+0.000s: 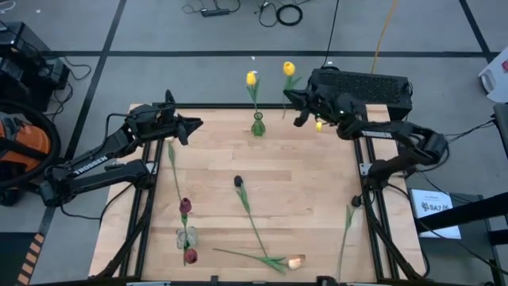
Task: Sort flowers into vase by color
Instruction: Put the yellow flower into the green vase
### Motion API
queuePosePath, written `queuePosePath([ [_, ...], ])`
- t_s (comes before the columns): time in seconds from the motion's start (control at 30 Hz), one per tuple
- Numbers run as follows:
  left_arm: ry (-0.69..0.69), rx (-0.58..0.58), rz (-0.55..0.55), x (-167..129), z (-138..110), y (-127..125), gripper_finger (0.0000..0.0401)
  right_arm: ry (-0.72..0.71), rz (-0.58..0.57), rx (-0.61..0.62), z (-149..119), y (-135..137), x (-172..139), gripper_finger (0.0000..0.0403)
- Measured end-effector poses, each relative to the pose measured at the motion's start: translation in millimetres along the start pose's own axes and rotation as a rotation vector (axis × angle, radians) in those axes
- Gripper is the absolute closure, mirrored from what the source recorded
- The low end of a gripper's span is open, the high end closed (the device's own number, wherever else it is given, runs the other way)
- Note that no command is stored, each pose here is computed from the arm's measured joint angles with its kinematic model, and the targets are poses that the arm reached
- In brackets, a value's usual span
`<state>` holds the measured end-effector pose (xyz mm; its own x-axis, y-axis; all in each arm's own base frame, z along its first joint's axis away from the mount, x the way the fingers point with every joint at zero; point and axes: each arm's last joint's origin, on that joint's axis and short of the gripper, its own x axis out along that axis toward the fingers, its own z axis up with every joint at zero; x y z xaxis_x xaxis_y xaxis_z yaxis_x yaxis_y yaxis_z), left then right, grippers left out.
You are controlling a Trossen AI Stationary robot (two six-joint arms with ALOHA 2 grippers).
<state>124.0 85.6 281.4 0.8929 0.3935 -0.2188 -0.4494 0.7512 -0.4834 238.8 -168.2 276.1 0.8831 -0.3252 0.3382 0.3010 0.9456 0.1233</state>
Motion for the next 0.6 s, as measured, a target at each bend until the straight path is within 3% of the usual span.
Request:
queuePosePath([
  [0.27,-0.015,0.004,-0.007,0,2,-1,0.0285,-0.056,0.172,0.057,-11,-9,48,0.0403],
  [0.6,-0.014,0.003,-0.006,0,1,-1,0.0285,-0.026,0.200,0.074,-34,-18,65,0.0403],
])
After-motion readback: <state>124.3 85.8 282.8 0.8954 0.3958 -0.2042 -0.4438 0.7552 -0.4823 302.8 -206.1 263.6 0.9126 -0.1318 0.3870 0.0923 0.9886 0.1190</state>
